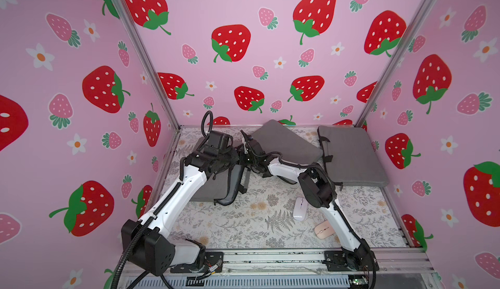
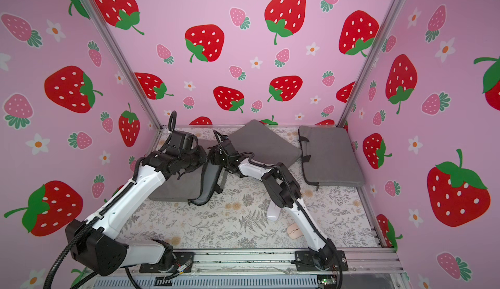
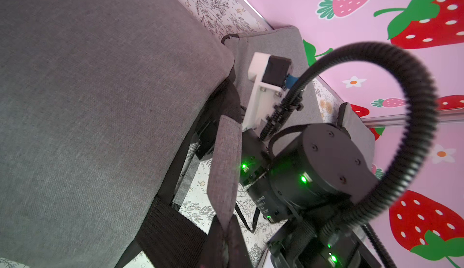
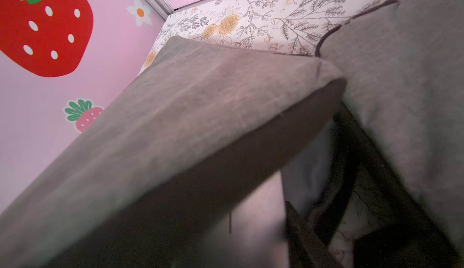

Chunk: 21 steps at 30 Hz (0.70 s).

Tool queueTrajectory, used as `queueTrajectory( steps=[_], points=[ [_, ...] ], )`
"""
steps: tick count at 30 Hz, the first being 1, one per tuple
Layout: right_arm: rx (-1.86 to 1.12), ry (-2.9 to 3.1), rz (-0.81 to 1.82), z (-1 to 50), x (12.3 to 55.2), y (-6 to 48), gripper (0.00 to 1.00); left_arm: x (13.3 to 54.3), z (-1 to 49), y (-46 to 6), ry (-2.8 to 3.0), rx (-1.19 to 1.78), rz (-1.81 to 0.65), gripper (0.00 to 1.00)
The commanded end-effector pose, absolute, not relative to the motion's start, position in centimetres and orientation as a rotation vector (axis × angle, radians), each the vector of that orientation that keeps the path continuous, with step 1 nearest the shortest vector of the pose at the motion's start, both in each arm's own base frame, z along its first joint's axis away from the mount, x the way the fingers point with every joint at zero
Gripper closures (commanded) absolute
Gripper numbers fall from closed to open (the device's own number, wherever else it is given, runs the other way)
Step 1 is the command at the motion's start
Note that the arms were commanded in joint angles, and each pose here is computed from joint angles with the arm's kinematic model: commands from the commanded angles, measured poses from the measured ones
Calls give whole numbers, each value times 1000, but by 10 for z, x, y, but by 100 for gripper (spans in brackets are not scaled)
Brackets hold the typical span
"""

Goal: Put the mouse into the laptop bag
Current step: Close the zippered laptop bag at the center of the board.

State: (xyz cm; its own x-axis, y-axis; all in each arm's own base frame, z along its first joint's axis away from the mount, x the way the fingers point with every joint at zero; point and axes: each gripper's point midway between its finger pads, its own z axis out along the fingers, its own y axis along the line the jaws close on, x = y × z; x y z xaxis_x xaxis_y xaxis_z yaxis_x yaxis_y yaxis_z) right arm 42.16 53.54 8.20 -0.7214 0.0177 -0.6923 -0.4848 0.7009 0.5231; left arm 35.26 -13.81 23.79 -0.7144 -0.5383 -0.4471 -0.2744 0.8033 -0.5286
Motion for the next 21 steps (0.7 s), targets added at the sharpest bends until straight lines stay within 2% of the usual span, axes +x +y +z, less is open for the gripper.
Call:
queueTrajectory(
  steps=[1, 6, 9, 12, 18, 21],
  points=[
    [-291, 2209, 953, 99, 433, 538, 35, 353, 253, -144, 2333, -584, -642, 100],
    [-350, 2231, 1011, 98, 422, 544, 20, 352, 252, -143, 2339, -579, -632, 100],
    [-394, 2240, 1019, 100, 409, 541, 18, 352, 251, -140, 2335, -586, -613, 100],
    [-408, 2237, 1041, 100, 394, 536, 30, 353, 251, -139, 2330, -596, -611, 100],
    [-421, 2238, 1124, 96, 369, 538, 34, 357, 246, -133, 2324, -650, -581, 100],
    [-495, 2202, 1146, 102, 361, 550, 40, 357, 241, -130, 2326, -680, -569, 100]
  ],
)
